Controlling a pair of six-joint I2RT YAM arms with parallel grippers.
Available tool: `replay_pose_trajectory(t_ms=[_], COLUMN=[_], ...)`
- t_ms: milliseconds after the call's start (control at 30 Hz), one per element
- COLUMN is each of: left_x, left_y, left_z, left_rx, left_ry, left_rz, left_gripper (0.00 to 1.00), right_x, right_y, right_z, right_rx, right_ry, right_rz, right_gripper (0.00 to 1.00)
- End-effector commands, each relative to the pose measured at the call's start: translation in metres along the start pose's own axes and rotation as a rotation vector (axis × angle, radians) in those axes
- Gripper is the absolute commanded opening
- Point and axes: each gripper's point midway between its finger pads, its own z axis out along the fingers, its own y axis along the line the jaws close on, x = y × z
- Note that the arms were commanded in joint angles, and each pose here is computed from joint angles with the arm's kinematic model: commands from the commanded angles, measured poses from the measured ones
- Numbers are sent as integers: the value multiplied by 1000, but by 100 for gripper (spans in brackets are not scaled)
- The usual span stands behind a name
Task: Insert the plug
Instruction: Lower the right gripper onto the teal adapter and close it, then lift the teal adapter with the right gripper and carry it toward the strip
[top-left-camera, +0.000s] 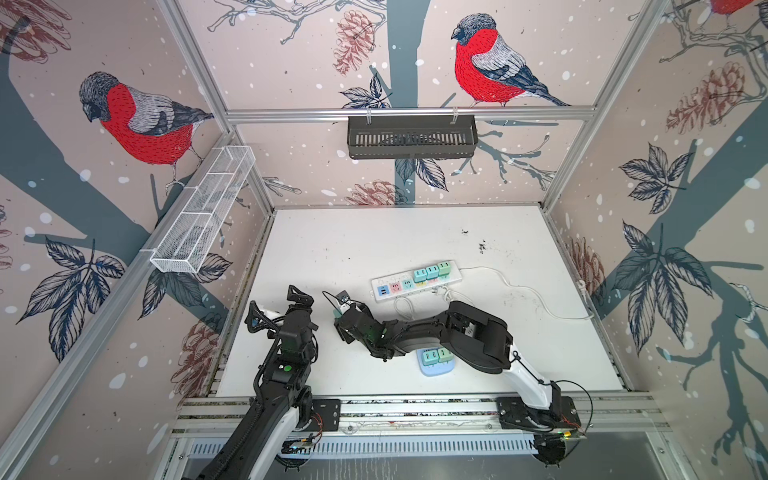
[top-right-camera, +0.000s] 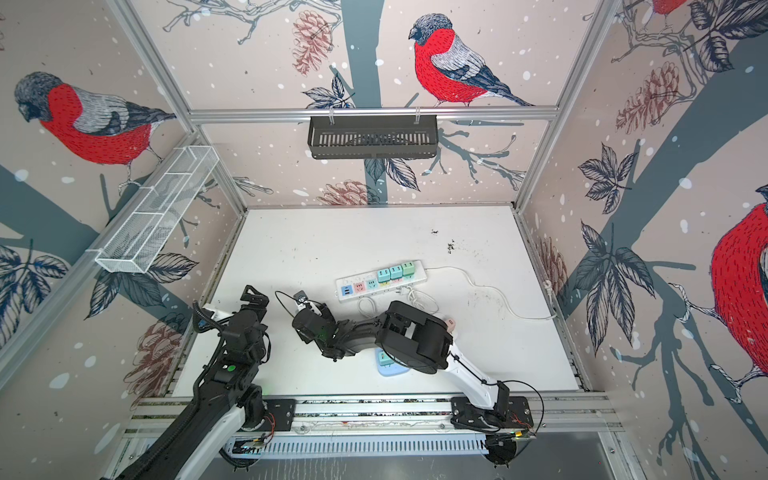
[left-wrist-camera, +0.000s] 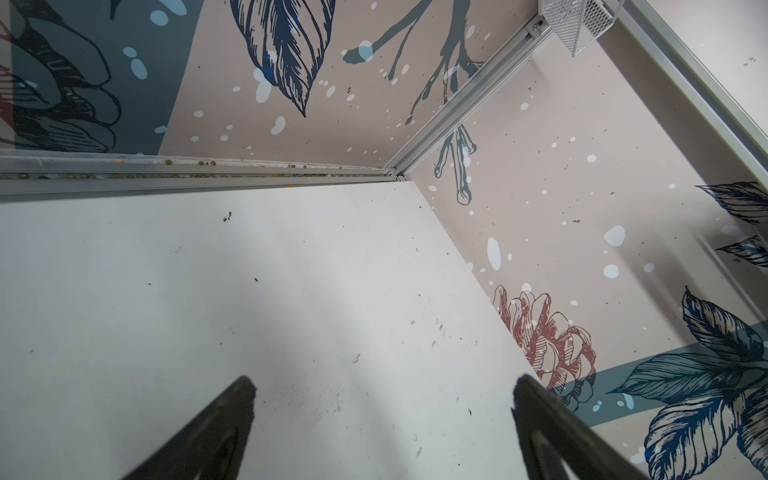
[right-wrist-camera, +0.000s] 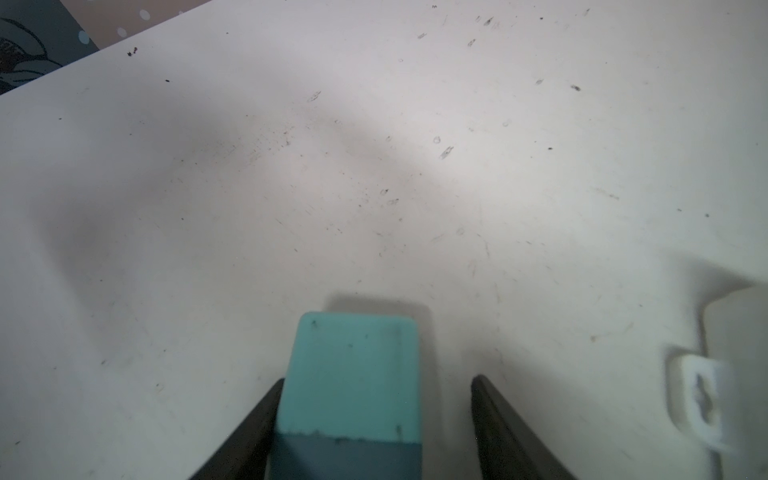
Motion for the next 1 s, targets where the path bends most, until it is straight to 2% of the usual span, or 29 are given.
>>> replay_pose_trajectory(t_ms=[0, 200, 433, 600, 800, 967], left_x=[-3, -2, 0, 0, 4, 10], left_y=[2, 2, -2, -6, -26, -60], left_z=[0, 0, 1, 1, -2, -10], left_rx=[-9, -10, 17, 33, 126, 273], left_ry=[-17, -13, -2, 2, 43, 117], left_rz=[-16, -14, -4, 9, 49, 120], left_gripper=[97, 96, 97, 97, 96, 96], right_x=[-3, -2, -4, -10, -30, -48], right_y=[2, 5, 8, 6, -8, -24], right_z=[-4, 0, -2, -10, -41, -81], right_rx=[-9, -23, -59, -72, -67, -47], right_ry=[-11, -7, -15, -36, -119, -199], right_rz=[19, 11, 5, -2, 8, -10], right_gripper=[68, 63, 46, 39, 31, 29])
